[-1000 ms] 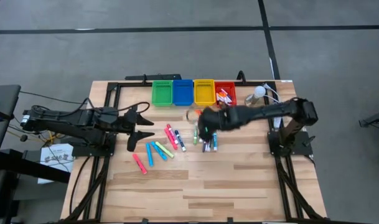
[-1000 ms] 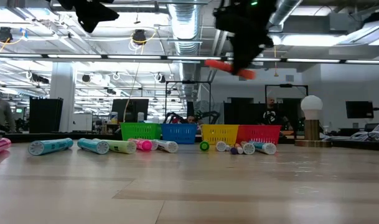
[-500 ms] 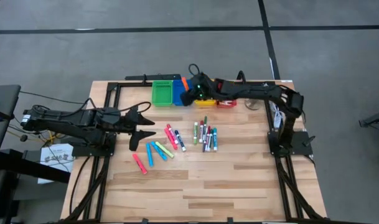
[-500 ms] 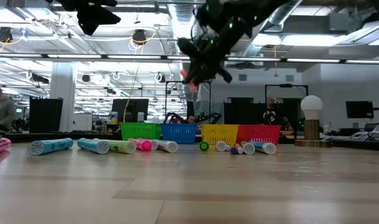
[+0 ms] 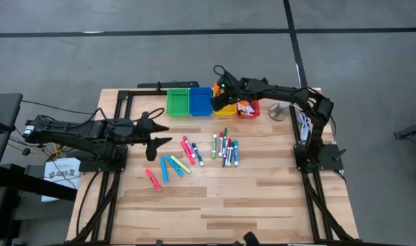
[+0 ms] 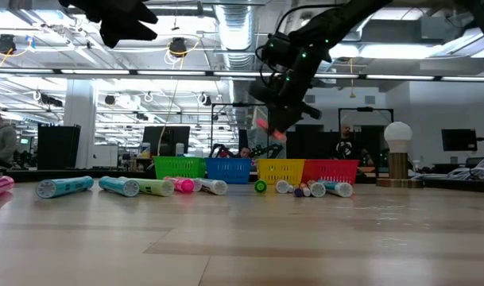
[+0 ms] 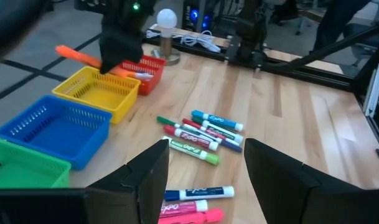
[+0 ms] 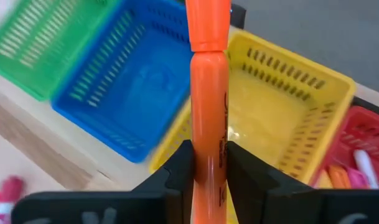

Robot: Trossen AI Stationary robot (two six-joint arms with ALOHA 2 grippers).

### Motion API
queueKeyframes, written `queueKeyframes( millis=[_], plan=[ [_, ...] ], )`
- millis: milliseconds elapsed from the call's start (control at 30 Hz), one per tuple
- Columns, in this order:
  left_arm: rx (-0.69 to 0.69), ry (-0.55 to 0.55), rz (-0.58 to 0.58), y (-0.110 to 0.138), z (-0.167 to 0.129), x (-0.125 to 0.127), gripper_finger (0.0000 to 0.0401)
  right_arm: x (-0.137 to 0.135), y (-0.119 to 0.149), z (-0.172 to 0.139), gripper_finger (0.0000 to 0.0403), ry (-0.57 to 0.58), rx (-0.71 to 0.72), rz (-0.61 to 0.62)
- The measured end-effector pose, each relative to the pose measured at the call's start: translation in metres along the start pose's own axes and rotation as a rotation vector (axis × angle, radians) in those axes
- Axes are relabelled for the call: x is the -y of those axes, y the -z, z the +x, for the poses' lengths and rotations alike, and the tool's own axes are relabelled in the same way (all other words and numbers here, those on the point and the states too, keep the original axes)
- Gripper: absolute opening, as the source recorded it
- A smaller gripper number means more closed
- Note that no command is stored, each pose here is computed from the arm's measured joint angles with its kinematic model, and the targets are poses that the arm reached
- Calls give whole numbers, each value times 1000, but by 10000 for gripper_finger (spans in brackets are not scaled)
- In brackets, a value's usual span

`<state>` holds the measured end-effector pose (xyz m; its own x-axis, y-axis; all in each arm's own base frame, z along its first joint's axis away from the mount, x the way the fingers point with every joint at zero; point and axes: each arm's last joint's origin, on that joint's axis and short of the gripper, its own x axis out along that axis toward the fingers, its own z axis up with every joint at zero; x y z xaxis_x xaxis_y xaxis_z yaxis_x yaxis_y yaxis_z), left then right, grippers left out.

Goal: Pick & Place Markers
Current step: Put the orange highlighter into the yellow basket, then put the right pink highlighter into the yellow basket

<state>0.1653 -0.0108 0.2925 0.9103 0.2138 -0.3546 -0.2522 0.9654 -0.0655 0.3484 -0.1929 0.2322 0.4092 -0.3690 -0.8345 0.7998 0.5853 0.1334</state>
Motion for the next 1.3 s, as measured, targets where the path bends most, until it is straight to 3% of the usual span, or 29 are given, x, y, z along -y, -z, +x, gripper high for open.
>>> queueKeyframes(
  millis=[400,667,1300],
  plan=[
    [-13,-45,-38,2,7,1,208,2,3,1,104,12,-24,-88],
    [-29,-84,-35,4,13,1,208,7,0,2,118,18,-12,-78],
    [-38,-94,-26,5,13,1,208,9,-1,-2,102,18,-12,-77]
  ],
)
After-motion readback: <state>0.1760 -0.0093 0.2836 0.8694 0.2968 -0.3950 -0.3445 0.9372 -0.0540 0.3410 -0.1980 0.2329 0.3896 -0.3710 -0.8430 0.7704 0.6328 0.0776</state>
